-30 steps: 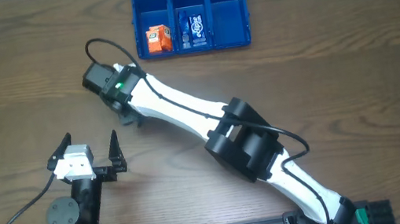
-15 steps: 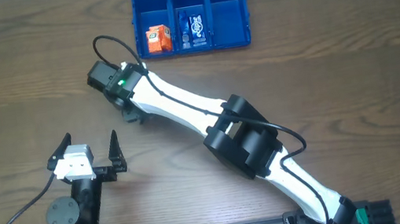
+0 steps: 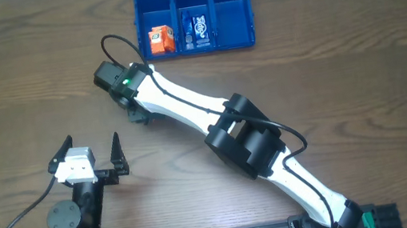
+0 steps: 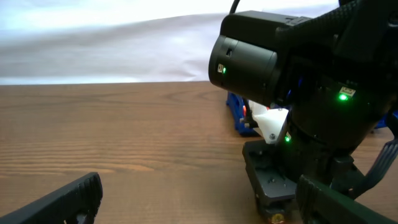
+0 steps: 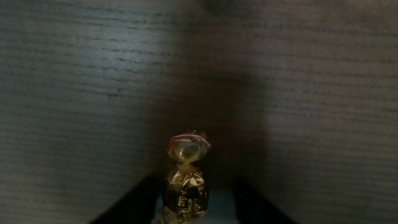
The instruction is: Sort Candies Into Trays
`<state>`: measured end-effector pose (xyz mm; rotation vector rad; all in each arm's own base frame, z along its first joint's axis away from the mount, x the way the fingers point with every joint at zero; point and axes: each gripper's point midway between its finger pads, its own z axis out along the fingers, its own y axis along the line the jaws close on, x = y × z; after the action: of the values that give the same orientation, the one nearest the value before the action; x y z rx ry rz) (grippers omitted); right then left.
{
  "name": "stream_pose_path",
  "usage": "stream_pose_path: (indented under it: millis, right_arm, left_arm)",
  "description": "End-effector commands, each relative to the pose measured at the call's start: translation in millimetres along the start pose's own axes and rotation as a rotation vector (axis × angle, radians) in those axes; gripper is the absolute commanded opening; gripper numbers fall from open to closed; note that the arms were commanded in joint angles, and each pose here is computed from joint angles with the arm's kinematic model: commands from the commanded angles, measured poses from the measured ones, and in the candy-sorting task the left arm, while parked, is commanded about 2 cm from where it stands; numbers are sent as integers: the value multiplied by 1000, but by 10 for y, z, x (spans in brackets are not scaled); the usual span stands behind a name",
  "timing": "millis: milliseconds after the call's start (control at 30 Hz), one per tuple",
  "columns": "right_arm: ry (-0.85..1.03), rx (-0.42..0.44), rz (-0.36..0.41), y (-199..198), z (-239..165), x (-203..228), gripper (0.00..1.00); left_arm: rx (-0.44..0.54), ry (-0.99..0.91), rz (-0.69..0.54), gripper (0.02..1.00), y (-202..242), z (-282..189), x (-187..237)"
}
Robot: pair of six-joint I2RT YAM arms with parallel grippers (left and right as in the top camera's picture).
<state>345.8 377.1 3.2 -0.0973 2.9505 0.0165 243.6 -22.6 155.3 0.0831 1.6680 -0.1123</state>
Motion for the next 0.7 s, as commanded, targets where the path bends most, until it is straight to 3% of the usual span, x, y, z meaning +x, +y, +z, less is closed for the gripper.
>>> stream_pose_path:
  millis: [33, 333, 433, 533, 700]
  right_arm:
    - [23, 29, 9, -51, 186, 42, 253]
    - [19, 28, 11, -90, 106, -11, 145]
    - [-25, 7, -22, -163, -220, -176, 143]
    - [-147, 17, -31, -456, -898, -484, 115]
    - [-303, 51, 0, -1021, -1610, -898, 117]
  left_arm:
    - [18, 45, 2, 998, -25, 8, 156]
    - [18, 45, 2, 998, -25, 8, 156]
    - [18, 45, 2, 998, -25, 8, 156]
    - [18, 45, 2, 996, -25, 8, 156]
    - [18, 45, 2, 998, -25, 8, 156]
